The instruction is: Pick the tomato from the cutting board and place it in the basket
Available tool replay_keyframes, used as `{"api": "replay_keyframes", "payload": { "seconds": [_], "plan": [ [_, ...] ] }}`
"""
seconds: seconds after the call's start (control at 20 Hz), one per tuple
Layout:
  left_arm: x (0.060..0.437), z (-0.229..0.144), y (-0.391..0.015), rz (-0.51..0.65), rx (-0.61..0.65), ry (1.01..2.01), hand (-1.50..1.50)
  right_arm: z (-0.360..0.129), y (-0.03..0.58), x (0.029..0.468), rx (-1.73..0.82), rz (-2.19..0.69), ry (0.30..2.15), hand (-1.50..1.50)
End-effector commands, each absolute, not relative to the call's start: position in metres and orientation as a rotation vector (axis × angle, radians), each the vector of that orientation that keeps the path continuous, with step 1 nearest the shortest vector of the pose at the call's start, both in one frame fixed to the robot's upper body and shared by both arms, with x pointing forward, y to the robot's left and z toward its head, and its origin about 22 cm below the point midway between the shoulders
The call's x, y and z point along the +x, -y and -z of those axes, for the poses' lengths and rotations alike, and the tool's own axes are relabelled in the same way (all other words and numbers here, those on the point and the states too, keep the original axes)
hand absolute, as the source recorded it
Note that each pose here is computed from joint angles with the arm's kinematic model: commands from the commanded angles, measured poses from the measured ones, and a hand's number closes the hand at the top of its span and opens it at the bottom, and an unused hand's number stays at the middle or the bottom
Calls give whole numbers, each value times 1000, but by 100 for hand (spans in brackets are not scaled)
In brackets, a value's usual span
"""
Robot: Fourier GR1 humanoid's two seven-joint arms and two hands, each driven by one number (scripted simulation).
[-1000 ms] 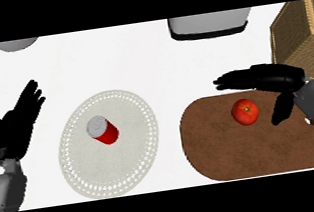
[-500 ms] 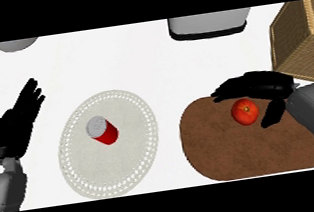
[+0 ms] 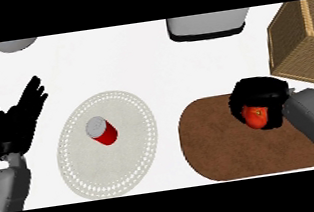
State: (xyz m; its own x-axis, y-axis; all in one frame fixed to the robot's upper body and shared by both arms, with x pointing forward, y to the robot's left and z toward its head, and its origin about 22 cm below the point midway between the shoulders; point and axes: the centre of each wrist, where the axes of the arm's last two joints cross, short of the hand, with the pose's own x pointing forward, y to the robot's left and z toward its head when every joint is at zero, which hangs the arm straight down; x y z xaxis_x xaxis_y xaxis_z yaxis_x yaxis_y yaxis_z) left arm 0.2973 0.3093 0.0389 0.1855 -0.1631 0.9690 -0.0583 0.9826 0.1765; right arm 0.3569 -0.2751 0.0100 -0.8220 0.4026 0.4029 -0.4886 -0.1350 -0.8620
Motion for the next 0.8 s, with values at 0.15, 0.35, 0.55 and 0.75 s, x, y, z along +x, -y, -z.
{"api": "replay_keyframes", "payload": {
  "seconds": [0.15, 0.35, 0.55, 0.75],
  "plan": [
    [291, -50, -296, 65, 184, 1384, 0, -9, 274, 358, 178, -2037, 1572, 150],
    [282, -33, -327, 20, 222, 1348, 0, 44, 258, 320, -158, -1566, 1395, 150],
    [279, -38, -341, -6, 272, 1339, 0, 63, 238, 304, -321, -1290, 1291, 150],
    [275, -32, -337, -14, 261, 1343, 0, 63, 180, 288, -239, -1012, 1399, 150]
  ]
}}
